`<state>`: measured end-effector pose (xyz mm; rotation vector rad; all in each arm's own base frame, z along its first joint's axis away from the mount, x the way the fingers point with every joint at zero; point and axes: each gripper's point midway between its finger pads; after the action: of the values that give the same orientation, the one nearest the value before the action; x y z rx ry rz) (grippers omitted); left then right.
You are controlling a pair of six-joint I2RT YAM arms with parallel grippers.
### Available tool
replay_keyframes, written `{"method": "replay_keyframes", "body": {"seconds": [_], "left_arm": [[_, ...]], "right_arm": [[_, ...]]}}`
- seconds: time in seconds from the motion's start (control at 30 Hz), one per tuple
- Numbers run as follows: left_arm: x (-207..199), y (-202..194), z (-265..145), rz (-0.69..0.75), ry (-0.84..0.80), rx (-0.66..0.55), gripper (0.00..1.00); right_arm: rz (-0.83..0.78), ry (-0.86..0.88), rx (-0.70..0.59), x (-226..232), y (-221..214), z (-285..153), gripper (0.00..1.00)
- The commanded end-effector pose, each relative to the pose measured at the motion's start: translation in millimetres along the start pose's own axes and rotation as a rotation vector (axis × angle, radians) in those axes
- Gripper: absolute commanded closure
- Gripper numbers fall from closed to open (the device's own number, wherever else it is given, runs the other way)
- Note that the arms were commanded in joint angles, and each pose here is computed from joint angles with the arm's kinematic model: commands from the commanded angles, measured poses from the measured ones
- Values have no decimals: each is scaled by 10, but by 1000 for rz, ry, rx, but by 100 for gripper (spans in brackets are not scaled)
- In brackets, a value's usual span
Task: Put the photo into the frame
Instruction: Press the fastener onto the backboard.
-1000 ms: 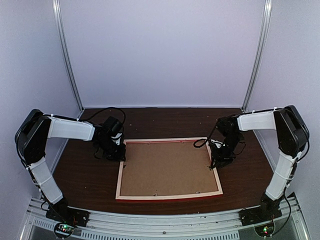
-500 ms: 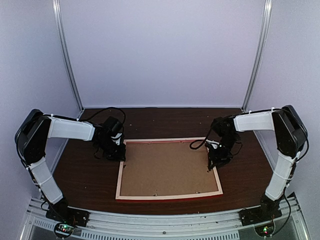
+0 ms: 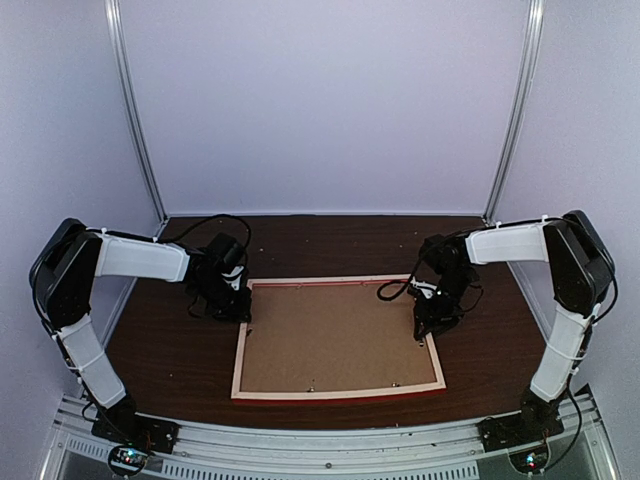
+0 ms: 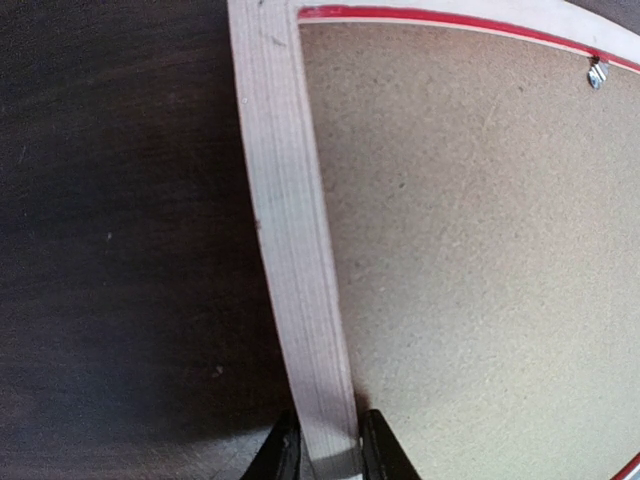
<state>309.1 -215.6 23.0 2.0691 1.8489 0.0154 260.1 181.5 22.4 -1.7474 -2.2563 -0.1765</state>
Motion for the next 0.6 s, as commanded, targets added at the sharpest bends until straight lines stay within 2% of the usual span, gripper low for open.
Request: {"method": "replay_keyframes", "body": {"seconds": [0.0, 0.23, 0.57], "left_arm": [[63, -139, 56, 21, 23, 33, 78], [55, -144, 47, 23, 19, 31, 77], [60, -150, 29, 22, 20, 27, 77]], "right_arm": [[-18, -2, 48, 14, -166, 101, 55], [-26, 3, 62, 7, -255, 102, 50], [-19, -14, 80, -60, -353, 131, 53]]}}
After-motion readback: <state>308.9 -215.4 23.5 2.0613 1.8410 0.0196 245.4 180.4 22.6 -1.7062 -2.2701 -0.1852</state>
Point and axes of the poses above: each gripper's point midway between its finger pads, its own z axis out along the fingers, its own x axis along the line the jaws close on, y = z × x, and after that the axes turned 1 degree about z, right-handed
